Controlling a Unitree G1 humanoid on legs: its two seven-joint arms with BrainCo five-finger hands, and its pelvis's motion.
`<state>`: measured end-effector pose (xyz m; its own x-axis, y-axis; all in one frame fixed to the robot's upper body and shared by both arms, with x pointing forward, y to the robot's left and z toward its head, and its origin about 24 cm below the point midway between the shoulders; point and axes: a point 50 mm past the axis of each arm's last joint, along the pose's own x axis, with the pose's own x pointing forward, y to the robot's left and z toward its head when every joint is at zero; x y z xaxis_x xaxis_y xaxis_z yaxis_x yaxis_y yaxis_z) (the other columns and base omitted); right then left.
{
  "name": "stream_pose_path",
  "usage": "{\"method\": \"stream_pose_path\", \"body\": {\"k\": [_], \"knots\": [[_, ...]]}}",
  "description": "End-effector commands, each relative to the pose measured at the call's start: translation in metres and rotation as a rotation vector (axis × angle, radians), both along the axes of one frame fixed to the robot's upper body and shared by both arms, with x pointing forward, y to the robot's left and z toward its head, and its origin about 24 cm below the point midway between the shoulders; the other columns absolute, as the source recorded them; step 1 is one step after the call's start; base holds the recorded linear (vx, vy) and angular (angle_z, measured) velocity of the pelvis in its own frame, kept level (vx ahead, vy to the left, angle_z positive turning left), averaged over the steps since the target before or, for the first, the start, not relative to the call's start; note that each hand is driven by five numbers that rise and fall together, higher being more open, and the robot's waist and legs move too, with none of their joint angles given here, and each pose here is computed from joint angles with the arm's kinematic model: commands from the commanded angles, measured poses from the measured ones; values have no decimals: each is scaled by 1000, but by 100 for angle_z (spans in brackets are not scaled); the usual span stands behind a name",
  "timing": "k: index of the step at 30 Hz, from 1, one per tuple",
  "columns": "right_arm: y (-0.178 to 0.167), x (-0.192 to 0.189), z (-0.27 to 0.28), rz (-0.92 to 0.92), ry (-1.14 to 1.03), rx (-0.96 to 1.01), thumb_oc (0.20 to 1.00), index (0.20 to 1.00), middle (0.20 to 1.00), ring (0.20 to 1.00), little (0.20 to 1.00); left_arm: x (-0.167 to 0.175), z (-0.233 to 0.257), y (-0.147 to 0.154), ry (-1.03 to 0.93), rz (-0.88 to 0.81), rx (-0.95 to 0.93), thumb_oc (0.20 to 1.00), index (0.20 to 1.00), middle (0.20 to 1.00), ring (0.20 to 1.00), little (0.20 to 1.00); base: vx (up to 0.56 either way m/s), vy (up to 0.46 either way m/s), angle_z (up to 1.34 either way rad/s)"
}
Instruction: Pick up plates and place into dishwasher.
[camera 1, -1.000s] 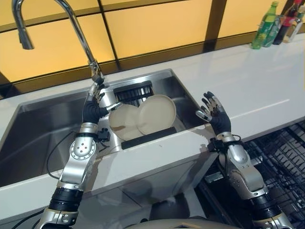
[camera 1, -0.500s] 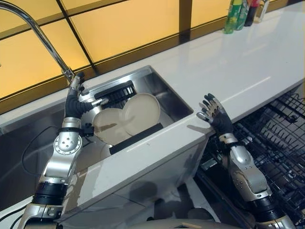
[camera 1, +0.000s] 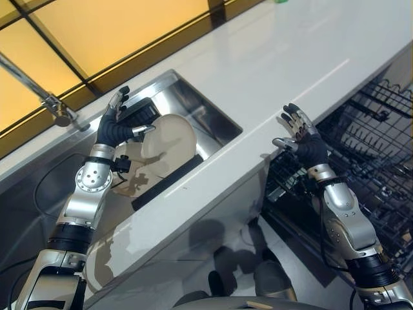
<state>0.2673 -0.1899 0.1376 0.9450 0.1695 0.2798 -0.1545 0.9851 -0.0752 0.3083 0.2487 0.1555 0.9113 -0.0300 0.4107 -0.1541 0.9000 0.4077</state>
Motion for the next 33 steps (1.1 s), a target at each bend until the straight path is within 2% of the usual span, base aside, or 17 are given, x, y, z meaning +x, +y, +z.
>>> {"method": "stream_pose_path", "body": {"k": [1,12,17,23,33], "knots": [[-8,-3,1,-16,-6,-33,1000,1000,1000,1000,1000,6,41,5,-166,0,20,1000,1000,1000,1000,1000,-57,66,-26],[-8,3,19,-12,-56,-86,1000,1000,1000,1000,1000,27,22,2,38,-13,21,1000,1000,1000,1000,1000,-47,62,-8],[-7,5,25,-11,-74,-100,1000,1000,1000,1000,1000,35,5,14,169,23,48,1000,1000,1000,1000,1000,-39,29,-6],[-11,4,29,-6,-81,-109,1000,1000,1000,1000,1000,36,-10,30,368,18,173,1000,1000,1000,1000,1000,-7,9,-1],[-15,2,24,-16,-62,-115,1000,1000,1000,1000,1000,34,5,41,324,58,180,1000,1000,1000,1000,1000,0,0,0]]}}
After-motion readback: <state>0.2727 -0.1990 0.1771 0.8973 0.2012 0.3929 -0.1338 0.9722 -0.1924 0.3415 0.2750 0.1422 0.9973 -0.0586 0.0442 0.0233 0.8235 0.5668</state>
